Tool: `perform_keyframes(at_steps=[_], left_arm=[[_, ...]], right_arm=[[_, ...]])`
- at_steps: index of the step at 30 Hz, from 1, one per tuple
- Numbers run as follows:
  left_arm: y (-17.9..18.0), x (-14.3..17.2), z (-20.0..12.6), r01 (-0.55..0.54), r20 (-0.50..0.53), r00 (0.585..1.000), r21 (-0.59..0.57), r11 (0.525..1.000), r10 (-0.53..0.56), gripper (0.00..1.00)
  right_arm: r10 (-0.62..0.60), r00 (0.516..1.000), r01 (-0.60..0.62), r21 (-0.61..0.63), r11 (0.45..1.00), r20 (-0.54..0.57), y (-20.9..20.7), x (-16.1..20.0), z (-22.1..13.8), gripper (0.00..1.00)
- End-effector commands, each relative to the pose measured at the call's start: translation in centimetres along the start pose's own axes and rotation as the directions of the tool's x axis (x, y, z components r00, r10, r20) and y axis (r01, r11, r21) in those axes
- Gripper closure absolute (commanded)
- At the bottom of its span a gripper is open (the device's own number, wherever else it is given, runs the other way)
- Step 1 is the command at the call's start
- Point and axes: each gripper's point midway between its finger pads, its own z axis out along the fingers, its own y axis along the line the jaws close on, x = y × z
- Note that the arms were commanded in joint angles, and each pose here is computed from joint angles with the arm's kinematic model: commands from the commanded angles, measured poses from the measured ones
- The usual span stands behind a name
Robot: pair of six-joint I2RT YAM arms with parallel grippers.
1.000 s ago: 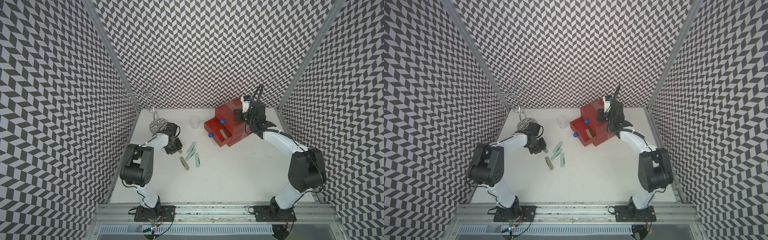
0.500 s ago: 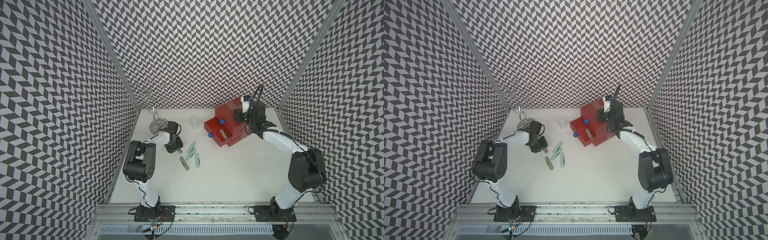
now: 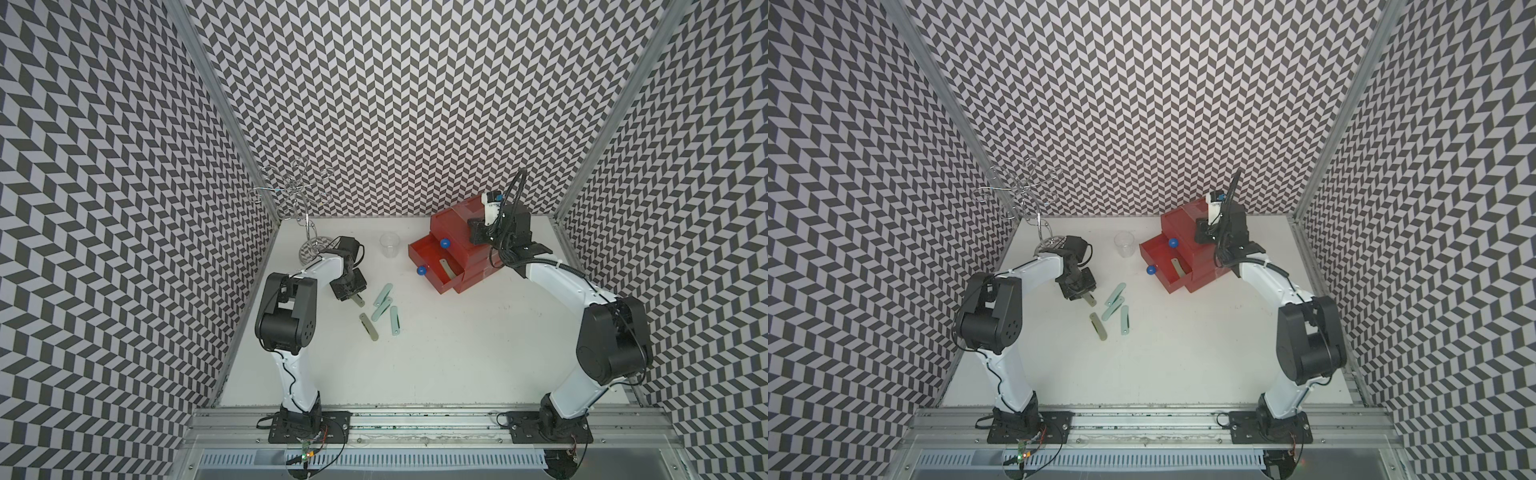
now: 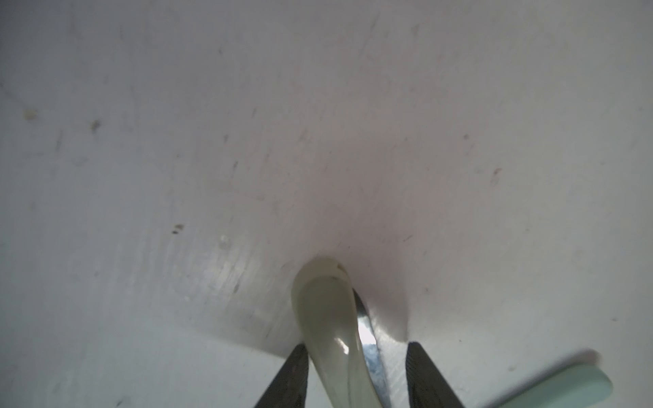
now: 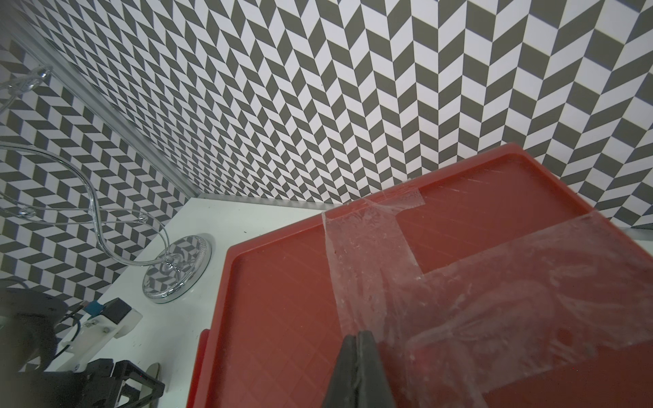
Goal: Place the fruit knives into the drawer by color
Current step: Pick up the fruit knife from the center of the board.
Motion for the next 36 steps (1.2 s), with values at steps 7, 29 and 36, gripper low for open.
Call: perform_keyframes(at_steps=[7, 29, 36], left_arm=[[2.6, 2.1, 0.7, -0.071, -0.079, 0.995, -0.154, 0.986, 0.06, 0.54], [1.7, 4.0, 1.8, -0.141, -0.122, 0.985, -0.139, 0.98, 0.124, 0.61], [1.8, 4.3, 2.0, -0.17, -0.144, 0.978, -0.143, 0.975, 0.15, 0.67]], right_arm=[[0.194, 0.799, -0.14, 0.137, 0.981, -0.57, -3.1, 20.9, 0.1, 1.0], [0.192, 0.802, -0.143, 0.13, 0.981, -0.566, -2.9, 20.7, 0.1, 1.0], [0.194, 0.802, -0.144, 0.133, 0.981, -0.565, -3.0, 20.7, 0.1, 1.0]])
